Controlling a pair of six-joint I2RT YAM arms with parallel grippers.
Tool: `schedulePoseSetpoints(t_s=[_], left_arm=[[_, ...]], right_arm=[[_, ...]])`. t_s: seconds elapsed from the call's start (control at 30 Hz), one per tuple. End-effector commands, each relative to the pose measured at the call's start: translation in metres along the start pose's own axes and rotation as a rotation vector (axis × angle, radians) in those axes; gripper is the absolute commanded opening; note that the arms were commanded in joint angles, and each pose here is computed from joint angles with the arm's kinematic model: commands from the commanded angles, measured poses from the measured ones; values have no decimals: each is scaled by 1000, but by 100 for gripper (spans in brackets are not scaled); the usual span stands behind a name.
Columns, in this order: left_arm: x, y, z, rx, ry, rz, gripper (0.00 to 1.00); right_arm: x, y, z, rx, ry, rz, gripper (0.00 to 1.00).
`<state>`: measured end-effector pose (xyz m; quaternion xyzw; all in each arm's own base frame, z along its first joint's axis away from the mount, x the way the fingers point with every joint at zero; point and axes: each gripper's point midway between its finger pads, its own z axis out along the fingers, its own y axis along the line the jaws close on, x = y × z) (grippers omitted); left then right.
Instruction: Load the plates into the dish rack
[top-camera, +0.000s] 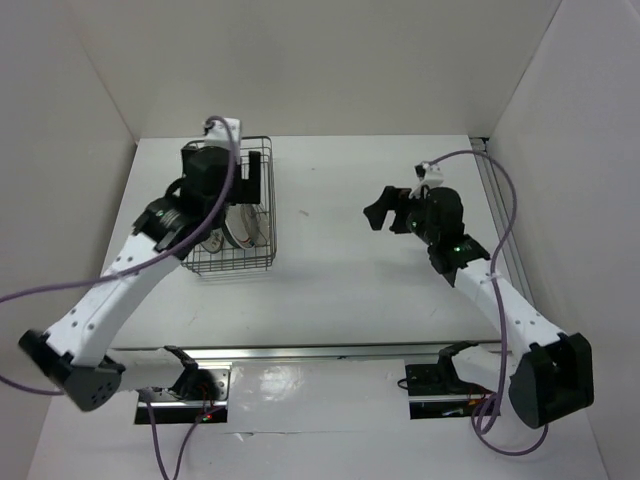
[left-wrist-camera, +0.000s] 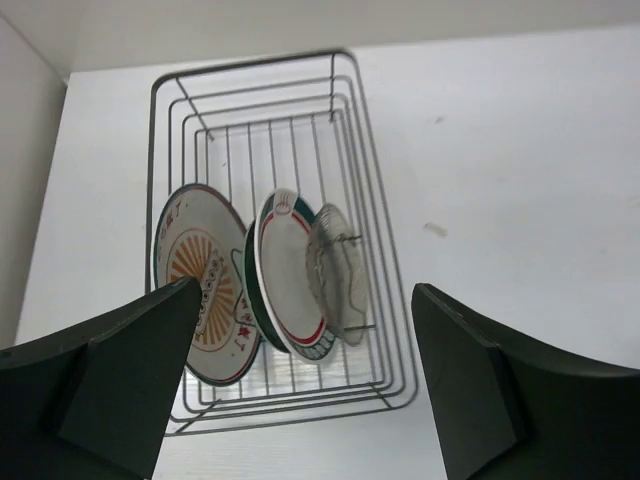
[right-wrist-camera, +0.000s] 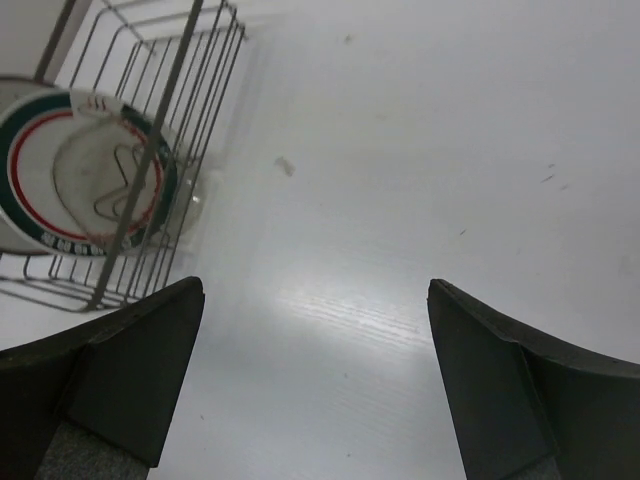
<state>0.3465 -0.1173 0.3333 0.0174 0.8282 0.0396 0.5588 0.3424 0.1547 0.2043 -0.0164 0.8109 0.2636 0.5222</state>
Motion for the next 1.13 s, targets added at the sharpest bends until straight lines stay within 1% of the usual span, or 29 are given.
schedulePoseSetpoints(t_s=[0.0, 0.03, 0.07, 0.1, 0.17, 0.2, 0.3, 0.33, 0.4, 0.43, 0.47, 0.5, 0.53, 0.57, 0.6, 0.63, 0.67, 0.7, 0.77, 0.83, 0.9, 1.1], left_arm=[[-19, -2, -29, 97, -52, -102, 100], [-18, 2, -35, 97, -49, -113, 100], [-21, 6, -47, 111, -73, -142, 100], [-16, 8, -50, 112, -69, -162, 100], [-14, 19, -61, 98, -93, -195, 100], [-10, 26, -72, 103, -111, -222, 100], [-5, 48, -80, 74, -134, -255, 100], [5, 58, -83, 51, -127, -234, 100], [16, 65, -84, 38, -124, -227, 100], [30, 65, -82, 34, -102, -216, 100], [31, 69, -91, 40, -126, -250, 100], [37, 70, -92, 40, -123, -262, 100], [51, 71, -87, 25, -99, -263, 100], [55, 73, -91, 28, -108, -284, 100], [61, 73, -90, 27, -100, -280, 100], [73, 75, -85, 14, -85, -275, 100], [77, 75, -85, 14, -82, -284, 100], [75, 75, -87, 18, -98, -293, 100], [76, 72, -87, 37, -93, -294, 100], [73, 72, -84, 46, -104, -295, 100], [79, 66, -80, 69, -80, -289, 100], [80, 62, -76, 88, -76, -281, 100]], right_arm=[[-74, 2, -45, 169, -143, -68, 100], [-81, 0, -51, 199, -143, -75, 100], [-83, -10, -62, 271, -130, -73, 100], [-86, -10, -67, 295, -124, -84, 100], [-106, -13, -85, 354, -163, -92, 100], [-108, -18, -97, 410, -178, -95, 100], [-113, -25, -120, 490, -215, -101, 100], [-116, -24, -129, 495, -233, -98, 100], [-122, -19, -137, 488, -246, -98, 100], [-120, -15, -141, 481, -238, -105, 100], [-120, -11, -142, 472, -233, -109, 100], [-122, -10, -145, 477, -237, -111, 100], [-121, -8, -149, 477, -240, -117, 100], [-118, -8, -150, 480, -239, -121, 100], [-118, -9, -153, 494, -257, -122, 100], [-118, -3, -156, 471, -271, -123, 100], [-113, -4, -154, 476, -261, -129, 100], [-115, -3, -158, 475, -274, -127, 100], [-115, -2, -159, 476, -285, -127, 100], [-113, 3, -158, 457, -279, -133, 100], [-112, 0, -160, 465, -284, -132, 100], [-113, 0, -158, 473, -287, -131, 100]])
